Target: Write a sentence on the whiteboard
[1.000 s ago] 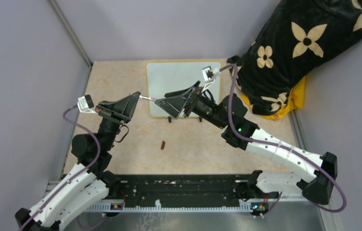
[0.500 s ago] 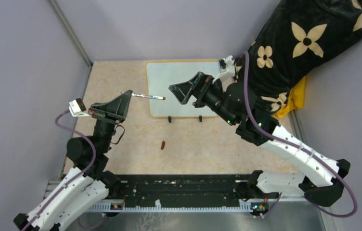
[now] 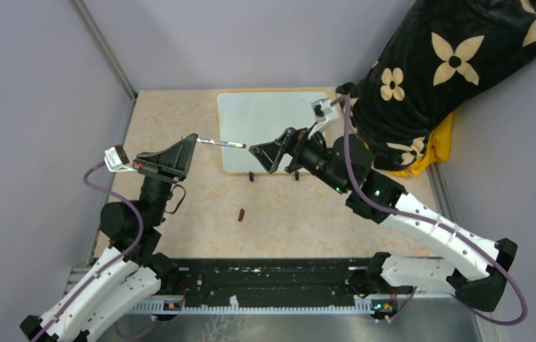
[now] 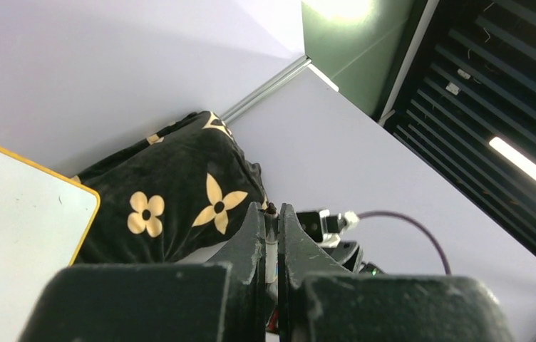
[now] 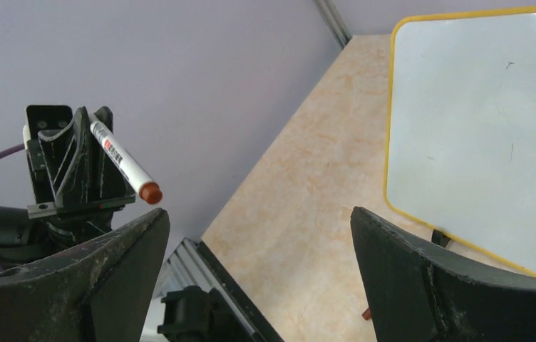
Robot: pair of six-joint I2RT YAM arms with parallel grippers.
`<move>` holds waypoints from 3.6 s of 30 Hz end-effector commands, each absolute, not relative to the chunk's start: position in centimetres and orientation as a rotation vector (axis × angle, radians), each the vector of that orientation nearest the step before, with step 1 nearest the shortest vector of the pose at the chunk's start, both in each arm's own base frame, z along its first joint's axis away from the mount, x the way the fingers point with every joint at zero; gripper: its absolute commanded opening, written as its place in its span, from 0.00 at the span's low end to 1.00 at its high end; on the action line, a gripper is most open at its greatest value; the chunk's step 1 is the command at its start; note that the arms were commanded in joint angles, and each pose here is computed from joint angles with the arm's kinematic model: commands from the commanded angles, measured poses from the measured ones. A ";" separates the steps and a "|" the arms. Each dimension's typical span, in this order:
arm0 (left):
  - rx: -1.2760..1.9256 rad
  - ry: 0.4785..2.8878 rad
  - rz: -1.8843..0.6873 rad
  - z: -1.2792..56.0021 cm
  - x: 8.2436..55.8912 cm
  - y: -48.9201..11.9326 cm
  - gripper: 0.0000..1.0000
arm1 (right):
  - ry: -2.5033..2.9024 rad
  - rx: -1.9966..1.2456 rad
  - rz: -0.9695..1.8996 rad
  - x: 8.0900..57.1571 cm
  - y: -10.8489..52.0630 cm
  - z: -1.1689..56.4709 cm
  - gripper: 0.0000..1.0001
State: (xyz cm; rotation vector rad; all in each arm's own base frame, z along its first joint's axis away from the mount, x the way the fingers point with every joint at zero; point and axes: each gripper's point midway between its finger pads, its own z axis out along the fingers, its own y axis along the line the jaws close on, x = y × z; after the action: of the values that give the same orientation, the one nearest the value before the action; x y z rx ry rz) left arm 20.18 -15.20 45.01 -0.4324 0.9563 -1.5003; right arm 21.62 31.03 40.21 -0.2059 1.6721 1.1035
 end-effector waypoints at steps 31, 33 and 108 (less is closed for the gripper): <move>-0.436 0.896 -1.615 47.0 20.3 -16.1 0.00 | 1.172 -0.247 1.569 17.1 33.3 48.2 0.90; -0.447 0.890 -1.635 47.1 20.3 -16.1 0.00 | 1.170 -0.235 1.590 17.2 33.7 48.3 0.86; -0.594 1.029 -1.640 43.5 22.1 -16.7 0.00 | 1.190 -0.199 1.664 18.8 37.0 48.1 0.31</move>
State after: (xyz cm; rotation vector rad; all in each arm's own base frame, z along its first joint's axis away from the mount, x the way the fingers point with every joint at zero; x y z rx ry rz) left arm 21.81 -17.14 43.71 -0.5462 1.0244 -1.6490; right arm 19.68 37.62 43.93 -0.2089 1.3167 1.6173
